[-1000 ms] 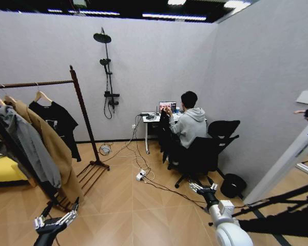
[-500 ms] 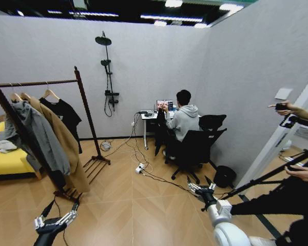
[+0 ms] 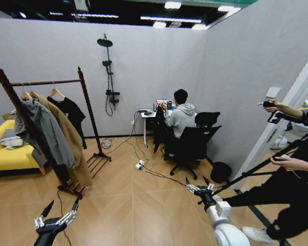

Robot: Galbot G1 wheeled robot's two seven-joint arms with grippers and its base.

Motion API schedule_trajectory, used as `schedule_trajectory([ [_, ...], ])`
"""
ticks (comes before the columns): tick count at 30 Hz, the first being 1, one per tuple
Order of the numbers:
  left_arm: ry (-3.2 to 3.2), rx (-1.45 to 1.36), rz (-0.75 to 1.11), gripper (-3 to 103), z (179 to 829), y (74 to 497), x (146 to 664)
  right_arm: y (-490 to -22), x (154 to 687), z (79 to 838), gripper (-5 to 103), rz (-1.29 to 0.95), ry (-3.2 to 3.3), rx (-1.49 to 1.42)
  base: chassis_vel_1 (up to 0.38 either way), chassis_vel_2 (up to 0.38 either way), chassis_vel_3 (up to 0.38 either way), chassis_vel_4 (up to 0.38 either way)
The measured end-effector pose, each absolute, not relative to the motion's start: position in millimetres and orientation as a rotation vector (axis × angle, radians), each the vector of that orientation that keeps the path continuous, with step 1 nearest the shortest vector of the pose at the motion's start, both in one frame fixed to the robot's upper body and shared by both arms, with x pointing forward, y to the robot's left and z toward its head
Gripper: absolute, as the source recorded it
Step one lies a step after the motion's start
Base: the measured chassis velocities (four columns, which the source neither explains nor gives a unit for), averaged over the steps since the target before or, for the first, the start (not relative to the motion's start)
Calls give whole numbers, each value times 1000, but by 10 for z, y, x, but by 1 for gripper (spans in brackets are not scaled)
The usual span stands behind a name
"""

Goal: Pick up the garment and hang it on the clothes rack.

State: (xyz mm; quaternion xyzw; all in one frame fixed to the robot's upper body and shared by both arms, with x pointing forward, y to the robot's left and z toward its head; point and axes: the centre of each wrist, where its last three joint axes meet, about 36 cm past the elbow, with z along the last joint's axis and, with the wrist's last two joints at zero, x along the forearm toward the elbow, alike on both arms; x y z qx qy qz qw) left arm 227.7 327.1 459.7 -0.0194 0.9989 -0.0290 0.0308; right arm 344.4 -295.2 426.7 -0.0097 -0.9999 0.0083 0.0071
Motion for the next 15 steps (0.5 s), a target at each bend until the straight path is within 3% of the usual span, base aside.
schedule_trajectory([
  [15, 3078, -60, -89, 100, 4597, 3271, 2276, -2914, 3445, 4238, 100, 31, -3125, -26, 0, 0, 0, 0],
])
